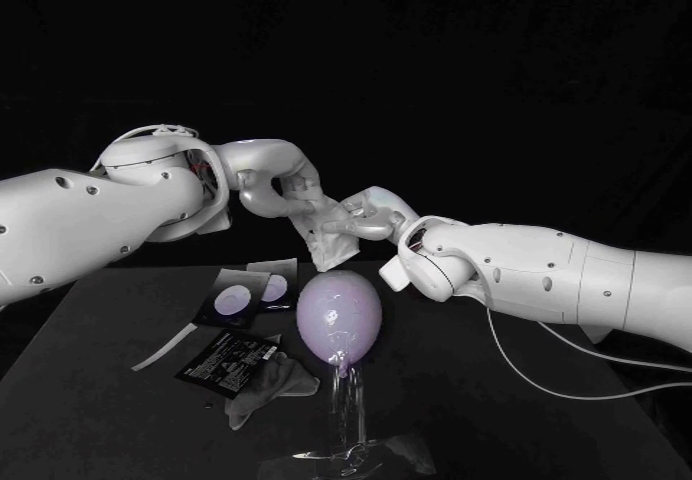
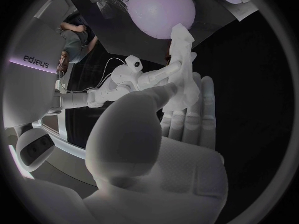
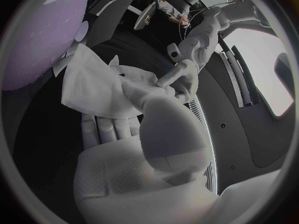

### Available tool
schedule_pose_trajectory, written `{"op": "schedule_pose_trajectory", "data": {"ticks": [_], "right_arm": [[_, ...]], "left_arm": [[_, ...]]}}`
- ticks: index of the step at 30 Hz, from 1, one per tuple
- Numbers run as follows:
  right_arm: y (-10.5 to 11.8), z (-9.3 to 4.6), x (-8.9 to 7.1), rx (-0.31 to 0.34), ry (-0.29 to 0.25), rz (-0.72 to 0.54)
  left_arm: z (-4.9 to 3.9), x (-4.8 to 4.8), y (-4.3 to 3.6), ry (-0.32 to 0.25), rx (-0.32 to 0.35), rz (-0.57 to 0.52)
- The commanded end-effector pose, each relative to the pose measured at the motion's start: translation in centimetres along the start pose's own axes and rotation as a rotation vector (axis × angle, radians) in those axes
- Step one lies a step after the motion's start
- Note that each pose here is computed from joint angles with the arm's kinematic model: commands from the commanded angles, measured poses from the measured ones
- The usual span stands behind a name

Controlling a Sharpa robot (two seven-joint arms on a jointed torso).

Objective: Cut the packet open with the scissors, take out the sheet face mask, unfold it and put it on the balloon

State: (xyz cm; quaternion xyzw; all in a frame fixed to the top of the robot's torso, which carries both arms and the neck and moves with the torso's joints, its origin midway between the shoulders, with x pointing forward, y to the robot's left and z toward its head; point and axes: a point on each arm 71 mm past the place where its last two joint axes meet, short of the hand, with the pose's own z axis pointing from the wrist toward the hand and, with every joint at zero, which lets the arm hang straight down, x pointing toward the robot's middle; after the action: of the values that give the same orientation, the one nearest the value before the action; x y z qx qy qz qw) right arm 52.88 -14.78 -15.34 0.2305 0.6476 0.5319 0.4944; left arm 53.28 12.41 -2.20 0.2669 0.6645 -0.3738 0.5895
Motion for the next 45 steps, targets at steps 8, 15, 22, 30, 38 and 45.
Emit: {"op": "schedule_pose_trajectory", "data": {"ticks": [8,15,22,30,38,45], "right_arm": [[0.3,0.0,-0.3,-0.008,-0.062,-0.057],[0.9,-0.4,0.0,-0.024,-0.029,-0.047],[1.3,-0.8,0.6,-0.023,0.018,-0.033],[1.5,-0.7,1.0,-0.030,0.042,-0.045],[1.4,-0.2,1.1,-0.025,0.040,-0.062],[1.4,0.0,1.1,-0.023,0.034,-0.064]], "left_arm": [[0.23,-0.75,-0.17,-0.086,-0.022,-0.022],[0.63,-0.75,0.18,-0.100,-0.044,-0.012],[0.73,-0.83,0.19,-0.124,-0.047,-0.002],[1.03,-0.05,-0.38,-0.030,-0.029,-0.021],[1.17,0.30,-0.78,0.011,-0.018,-0.027],[1.27,0.36,-0.78,0.020,-0.022,-0.022]]}}
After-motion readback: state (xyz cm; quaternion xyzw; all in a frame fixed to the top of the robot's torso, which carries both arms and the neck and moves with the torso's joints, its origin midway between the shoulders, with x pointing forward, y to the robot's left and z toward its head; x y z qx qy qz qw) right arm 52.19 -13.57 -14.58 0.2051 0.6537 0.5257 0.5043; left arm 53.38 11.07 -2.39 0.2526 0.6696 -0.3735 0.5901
